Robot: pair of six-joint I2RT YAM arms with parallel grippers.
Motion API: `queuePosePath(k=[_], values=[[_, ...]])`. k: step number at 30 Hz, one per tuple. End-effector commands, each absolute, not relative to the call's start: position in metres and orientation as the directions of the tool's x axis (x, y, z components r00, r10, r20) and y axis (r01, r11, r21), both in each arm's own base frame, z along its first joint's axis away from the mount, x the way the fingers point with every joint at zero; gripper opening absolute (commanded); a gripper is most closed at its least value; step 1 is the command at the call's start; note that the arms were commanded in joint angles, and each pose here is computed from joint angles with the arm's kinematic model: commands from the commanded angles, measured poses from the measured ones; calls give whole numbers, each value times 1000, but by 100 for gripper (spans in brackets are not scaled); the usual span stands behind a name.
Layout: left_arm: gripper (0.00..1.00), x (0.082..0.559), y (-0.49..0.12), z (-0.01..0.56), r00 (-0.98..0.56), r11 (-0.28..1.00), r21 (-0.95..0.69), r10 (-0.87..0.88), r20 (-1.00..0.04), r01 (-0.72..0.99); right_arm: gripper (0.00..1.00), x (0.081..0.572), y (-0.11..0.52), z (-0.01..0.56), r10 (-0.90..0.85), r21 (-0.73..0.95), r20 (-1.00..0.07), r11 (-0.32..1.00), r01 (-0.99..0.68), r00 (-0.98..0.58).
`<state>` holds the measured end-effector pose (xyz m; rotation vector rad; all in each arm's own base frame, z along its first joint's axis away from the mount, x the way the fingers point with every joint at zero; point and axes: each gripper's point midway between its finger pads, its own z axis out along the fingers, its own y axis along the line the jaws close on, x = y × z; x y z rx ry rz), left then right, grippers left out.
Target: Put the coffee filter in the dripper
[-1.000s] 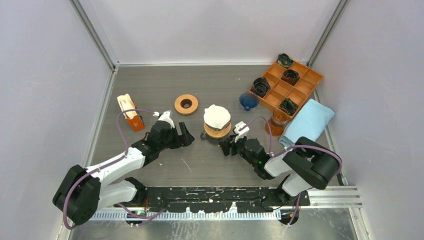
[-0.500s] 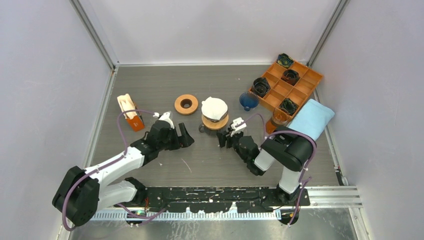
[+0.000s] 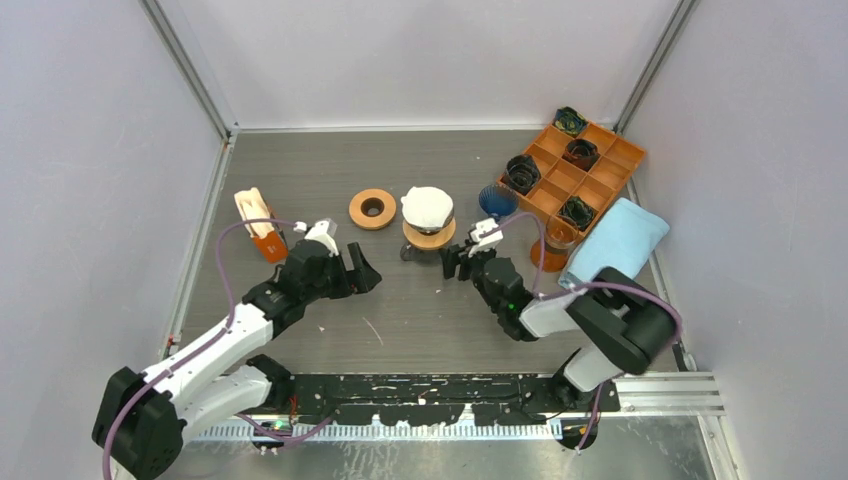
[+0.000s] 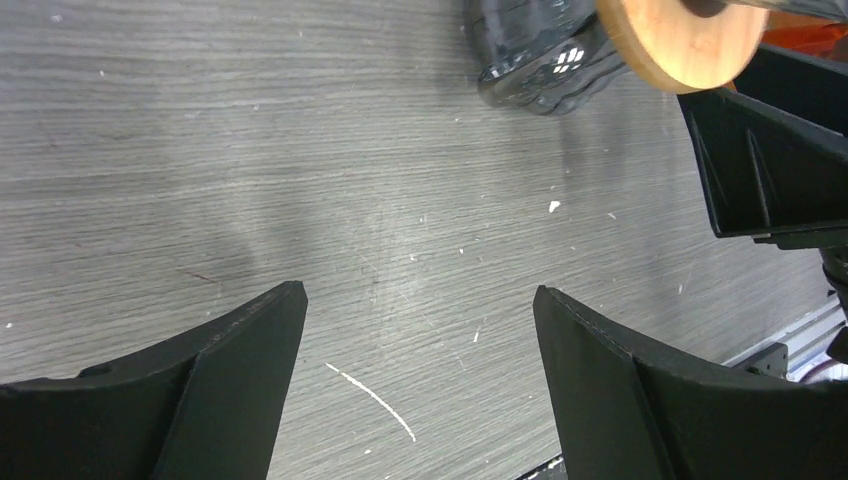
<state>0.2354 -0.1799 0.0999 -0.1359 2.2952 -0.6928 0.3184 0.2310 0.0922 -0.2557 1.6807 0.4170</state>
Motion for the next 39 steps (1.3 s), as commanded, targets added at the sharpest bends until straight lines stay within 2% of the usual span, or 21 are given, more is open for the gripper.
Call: queuePosePath(k=[1, 8, 10, 14, 23, 26, 31, 39], values=[[87, 240, -172, 142, -663, 854, -498, -284, -692, 153, 72, 318, 216, 119, 81, 139, -980, 934, -329, -184], [87, 232, -153, 173, -601, 875, -453, -273, -751, 169, 75, 307, 177, 150, 65, 134, -950, 968, -211, -305], [91, 230, -149, 179, -580, 881, -439, -266, -770, 178, 75, 305, 170, 165, 64, 131, -947, 972, -195, -315], [92, 225, -138, 191, -544, 895, -402, -244, -803, 191, 75, 301, 152, 184, 58, 116, -932, 983, -144, -358], [96, 223, -117, 213, -456, 937, -259, -129, -881, 236, 75, 308, 91, 226, 17, 6, -877, 1000, 23, -481], [99, 223, -110, 216, -425, 947, -217, -99, -900, 239, 75, 308, 69, 232, 9, -32, -854, 997, 71, -520], [99, 224, -106, 226, -390, 950, -197, -91, -916, 241, 75, 315, 32, 239, 57, -32, -833, 988, 151, -550], [99, 230, -100, 234, -353, 962, -116, -23, -935, 247, 72, 328, -14, 216, 204, 56, -760, 967, 250, -618]])
